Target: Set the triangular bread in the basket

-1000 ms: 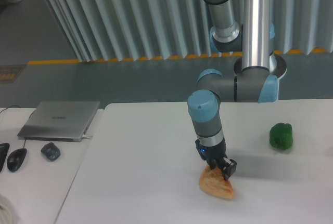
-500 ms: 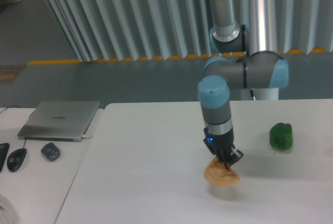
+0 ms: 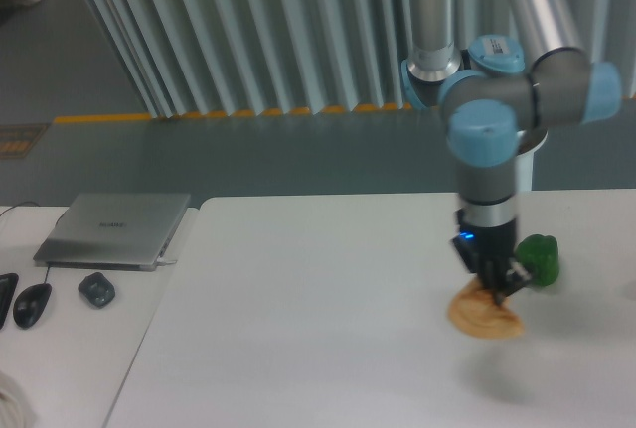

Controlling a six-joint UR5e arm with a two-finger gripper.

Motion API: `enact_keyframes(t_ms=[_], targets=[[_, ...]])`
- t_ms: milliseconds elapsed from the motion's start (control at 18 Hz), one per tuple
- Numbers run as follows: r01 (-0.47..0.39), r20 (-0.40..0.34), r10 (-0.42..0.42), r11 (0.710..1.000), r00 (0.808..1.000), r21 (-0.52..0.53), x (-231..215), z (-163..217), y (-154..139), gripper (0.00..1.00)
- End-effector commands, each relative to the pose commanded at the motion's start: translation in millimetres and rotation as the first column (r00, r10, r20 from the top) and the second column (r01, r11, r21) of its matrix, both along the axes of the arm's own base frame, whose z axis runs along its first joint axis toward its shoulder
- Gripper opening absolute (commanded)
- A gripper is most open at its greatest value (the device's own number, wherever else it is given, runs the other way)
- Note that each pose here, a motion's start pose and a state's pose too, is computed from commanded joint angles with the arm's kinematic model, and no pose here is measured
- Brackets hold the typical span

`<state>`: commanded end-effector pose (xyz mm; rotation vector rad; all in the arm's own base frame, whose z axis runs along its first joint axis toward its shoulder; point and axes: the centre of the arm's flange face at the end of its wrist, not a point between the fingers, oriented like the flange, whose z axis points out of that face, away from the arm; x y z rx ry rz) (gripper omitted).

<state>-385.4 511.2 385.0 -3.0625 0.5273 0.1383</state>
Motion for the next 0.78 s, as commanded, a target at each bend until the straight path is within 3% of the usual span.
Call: enact_keyframes(t_ms=[222, 556, 778], targets=[[0.163, -0.009, -0.164, 0.983, 0.986, -0.086, -53, 6, -57, 0.08], [0.288, 0.021, -0.287, 0.951, 0.958, -0.11, -98, 7, -110, 0.07], [0.301, -0.008, -0.304, 0.948, 0.953, -0.106, -127, 20, -141, 0.07]])
